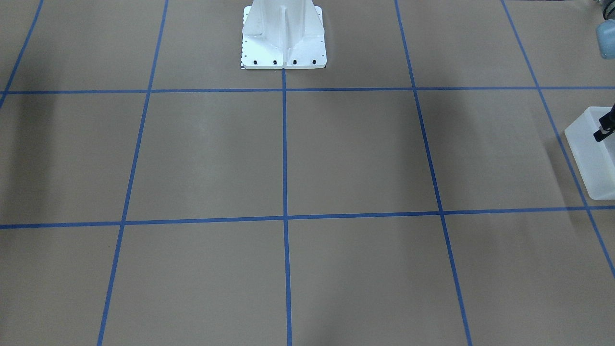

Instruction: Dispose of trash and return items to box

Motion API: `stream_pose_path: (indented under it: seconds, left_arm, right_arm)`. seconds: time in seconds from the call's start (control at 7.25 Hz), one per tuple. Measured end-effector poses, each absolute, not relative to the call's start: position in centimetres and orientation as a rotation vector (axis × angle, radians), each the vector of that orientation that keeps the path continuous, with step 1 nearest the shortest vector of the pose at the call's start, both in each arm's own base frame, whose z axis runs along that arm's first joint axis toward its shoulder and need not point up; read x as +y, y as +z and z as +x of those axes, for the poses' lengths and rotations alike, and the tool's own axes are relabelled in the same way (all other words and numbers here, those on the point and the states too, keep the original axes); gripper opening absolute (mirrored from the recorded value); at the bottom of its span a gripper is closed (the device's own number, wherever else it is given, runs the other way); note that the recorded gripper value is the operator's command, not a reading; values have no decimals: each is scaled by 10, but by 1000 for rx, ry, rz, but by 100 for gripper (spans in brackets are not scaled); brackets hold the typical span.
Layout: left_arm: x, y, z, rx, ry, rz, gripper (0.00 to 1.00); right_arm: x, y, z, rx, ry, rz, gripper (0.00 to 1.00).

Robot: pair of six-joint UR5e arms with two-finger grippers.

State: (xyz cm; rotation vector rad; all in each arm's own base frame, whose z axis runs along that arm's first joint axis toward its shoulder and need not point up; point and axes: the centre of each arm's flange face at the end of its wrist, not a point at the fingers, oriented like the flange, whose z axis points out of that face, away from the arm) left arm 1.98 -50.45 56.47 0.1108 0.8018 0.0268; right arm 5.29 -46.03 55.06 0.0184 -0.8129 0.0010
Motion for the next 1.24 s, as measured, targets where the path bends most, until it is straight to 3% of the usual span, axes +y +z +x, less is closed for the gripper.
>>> stream_pose_path:
  seconds: [1.24]
  left_arm:
    - [-476, 574, 10, 796, 116, 136, 97]
  right_arm:
    - [-464, 557, 33, -765, -43, -8, 100]
